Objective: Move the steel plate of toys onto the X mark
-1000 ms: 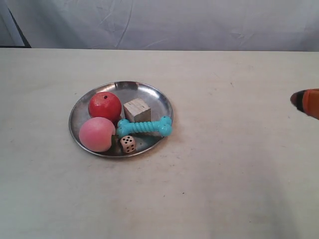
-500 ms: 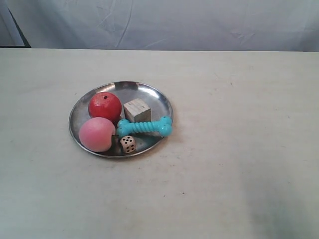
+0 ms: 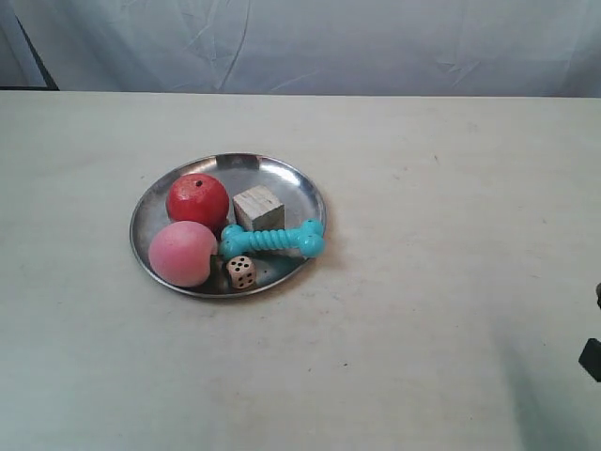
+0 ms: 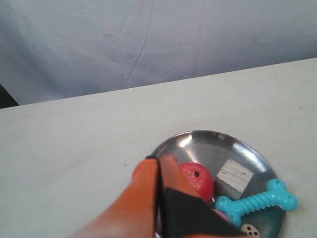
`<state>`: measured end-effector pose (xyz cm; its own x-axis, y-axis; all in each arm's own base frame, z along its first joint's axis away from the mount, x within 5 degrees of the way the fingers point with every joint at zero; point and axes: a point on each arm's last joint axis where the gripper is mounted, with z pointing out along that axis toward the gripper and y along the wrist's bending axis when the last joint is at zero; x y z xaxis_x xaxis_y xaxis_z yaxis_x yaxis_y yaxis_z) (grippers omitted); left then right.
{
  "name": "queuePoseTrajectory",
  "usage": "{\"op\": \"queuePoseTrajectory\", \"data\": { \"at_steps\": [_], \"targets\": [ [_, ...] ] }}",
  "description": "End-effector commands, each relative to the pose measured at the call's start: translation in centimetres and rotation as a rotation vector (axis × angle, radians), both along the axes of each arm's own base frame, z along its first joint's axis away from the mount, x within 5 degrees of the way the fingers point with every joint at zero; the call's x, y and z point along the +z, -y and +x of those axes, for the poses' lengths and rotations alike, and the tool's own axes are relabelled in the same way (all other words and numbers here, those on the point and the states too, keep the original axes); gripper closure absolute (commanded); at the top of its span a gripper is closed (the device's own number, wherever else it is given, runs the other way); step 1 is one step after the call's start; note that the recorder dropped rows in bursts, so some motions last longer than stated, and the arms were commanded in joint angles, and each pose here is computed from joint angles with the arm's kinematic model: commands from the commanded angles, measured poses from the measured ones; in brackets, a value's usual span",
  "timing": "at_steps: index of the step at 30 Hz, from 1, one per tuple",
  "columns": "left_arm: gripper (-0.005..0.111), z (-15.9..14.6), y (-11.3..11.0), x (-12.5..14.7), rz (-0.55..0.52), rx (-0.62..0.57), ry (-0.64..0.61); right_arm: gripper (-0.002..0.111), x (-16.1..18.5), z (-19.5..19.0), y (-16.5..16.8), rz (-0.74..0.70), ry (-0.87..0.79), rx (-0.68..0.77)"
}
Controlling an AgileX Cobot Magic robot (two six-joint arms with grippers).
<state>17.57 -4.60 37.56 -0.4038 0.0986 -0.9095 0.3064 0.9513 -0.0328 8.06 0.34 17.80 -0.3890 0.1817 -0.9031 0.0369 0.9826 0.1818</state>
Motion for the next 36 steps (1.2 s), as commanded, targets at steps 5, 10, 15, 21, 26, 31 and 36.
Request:
{"op": "queuePoseTrajectory", "data": {
  "at_steps": [5, 10, 15, 21, 26, 31, 36],
  "targets": [
    [0.106, -0.1, 0.0, 0.0, 0.006, -0.003, 0.01, 0.108, -0.3, -0.6, 0.1, -0.058, -0.014, 0.019],
    [0.106, -0.1, 0.0, 0.0, 0.006, -0.003, 0.01, 0.108, 0.0, -0.9, 0.0, -0.054, 0.031, 0.018],
    [0.106, -0.1, 0.0, 0.0, 0.006, -0.003, 0.01, 0.108, 0.1, -1.0, 0.0, -0.054, 0.039, 0.018],
    [0.106, -0.1, 0.0, 0.0, 0.006, -0.003, 0.01, 0.108, 0.1, -1.0, 0.0, -0.054, 0.039, 0.018],
    [0.106, -0.1, 0.0, 0.0, 0.006, -0.003, 0.01, 0.108, 0.1, -1.0, 0.0, -0.054, 0.039, 0.018],
    [0.106, -1.1, -0.9, -0.2, 0.184, -0.006, 0.069, 0.108, 0.1, -1.0, 0.0, -0.054, 0.039, 0.018],
    [0.106, -2.8, -1.1, -2.6, 0.151, -0.001, 0.075, 0.108, 0.1, -1.0, 0.0, -0.054, 0.039, 0.018]
  ]
}}
